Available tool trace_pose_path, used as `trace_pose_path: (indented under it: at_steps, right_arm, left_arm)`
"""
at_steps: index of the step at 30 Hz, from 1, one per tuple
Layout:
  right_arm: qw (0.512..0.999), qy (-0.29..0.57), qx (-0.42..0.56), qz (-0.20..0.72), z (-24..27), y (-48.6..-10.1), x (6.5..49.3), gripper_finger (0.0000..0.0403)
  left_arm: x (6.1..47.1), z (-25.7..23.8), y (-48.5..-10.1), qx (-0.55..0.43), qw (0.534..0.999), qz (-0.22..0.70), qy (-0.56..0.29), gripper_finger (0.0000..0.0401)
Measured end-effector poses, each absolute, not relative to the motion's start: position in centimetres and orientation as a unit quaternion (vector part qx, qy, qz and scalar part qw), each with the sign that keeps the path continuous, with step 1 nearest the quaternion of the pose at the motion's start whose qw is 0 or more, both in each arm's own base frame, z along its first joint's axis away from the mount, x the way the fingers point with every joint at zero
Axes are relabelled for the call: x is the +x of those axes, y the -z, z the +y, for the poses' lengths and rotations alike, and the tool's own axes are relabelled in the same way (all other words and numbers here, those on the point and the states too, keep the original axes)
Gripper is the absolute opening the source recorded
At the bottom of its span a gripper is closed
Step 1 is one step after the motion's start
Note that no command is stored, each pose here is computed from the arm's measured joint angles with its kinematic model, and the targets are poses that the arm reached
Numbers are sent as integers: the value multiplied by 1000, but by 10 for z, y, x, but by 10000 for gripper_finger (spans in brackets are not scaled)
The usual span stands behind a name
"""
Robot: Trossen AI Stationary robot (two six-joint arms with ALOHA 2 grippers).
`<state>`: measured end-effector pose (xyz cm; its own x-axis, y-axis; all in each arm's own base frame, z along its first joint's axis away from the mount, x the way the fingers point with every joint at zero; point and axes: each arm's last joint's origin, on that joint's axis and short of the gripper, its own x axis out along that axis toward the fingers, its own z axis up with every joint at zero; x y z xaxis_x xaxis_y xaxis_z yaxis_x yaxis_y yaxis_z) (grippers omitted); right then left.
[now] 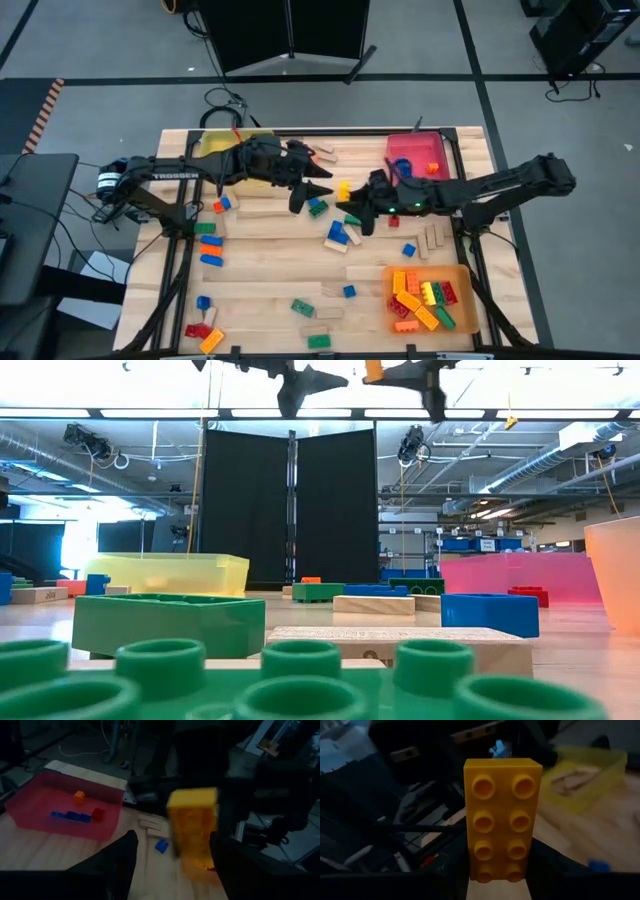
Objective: Sort blocks by size
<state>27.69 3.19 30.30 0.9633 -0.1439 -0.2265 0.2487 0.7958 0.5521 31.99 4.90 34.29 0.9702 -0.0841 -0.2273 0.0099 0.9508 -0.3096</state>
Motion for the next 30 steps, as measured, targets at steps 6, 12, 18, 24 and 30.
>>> trace_pose_path:
  at_steps: [6,12,18,24,30]
  right_arm:
    - [896,154,388,154,51,-307,233,152]
    - [819,175,485,253,87,-293,194,152]
    - [699,204,556,399,135,-266,165,152]
    - [585,240,585,507,178,-243,144,157]
    - [512,267,565,590,204,-225,131,168]
  left_arm:
    - [314,66,-345,-194,973,118,36,259]
    - [308,80,-342,-229,963,137,39,257]
    - [307,82,-341,-236,958,148,63,257]
    - [306,82,-339,-239,956,157,61,257]
    - [306,82,-339,-224,960,155,63,257]
